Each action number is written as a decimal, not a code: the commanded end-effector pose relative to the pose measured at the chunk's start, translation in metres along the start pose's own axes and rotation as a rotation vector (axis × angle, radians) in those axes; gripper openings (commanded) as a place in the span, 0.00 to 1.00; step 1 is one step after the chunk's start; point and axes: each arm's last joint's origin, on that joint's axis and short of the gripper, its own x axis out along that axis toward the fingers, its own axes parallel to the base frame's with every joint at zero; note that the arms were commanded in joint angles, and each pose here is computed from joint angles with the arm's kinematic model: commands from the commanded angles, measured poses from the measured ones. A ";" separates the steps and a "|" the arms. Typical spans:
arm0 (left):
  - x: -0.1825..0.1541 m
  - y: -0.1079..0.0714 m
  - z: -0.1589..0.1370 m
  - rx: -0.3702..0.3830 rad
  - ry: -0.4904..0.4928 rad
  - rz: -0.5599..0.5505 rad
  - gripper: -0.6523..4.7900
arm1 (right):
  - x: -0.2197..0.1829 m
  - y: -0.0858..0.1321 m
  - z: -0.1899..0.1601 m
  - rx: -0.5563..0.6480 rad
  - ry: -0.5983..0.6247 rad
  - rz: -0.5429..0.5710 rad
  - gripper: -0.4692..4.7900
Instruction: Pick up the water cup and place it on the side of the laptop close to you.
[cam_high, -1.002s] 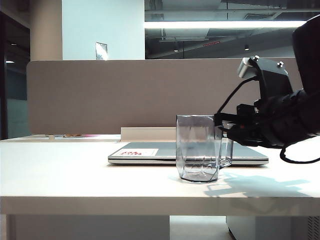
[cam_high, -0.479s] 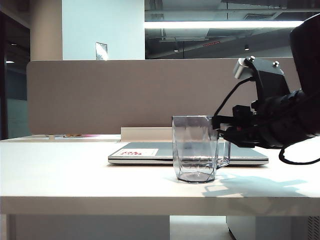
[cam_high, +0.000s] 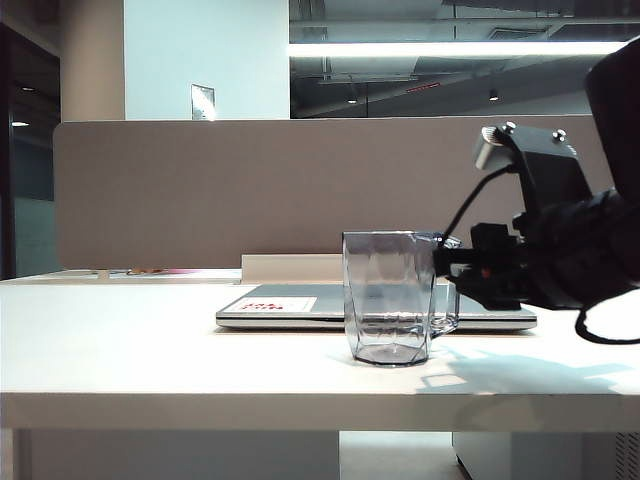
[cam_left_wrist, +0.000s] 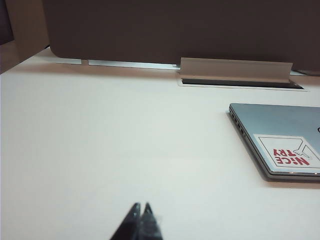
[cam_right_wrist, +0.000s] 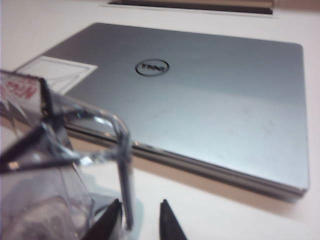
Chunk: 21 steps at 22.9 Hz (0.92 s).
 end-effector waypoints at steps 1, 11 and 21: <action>0.000 0.000 0.002 0.000 -0.008 -0.005 0.11 | -0.004 -0.001 0.000 0.003 -0.030 -0.005 0.31; 0.000 0.000 0.002 0.001 -0.008 -0.004 0.11 | -0.025 -0.005 -0.002 0.022 -0.122 0.002 0.28; 0.000 0.000 0.002 0.001 -0.008 -0.004 0.11 | -0.043 -0.013 -0.004 0.033 -0.152 -0.101 0.08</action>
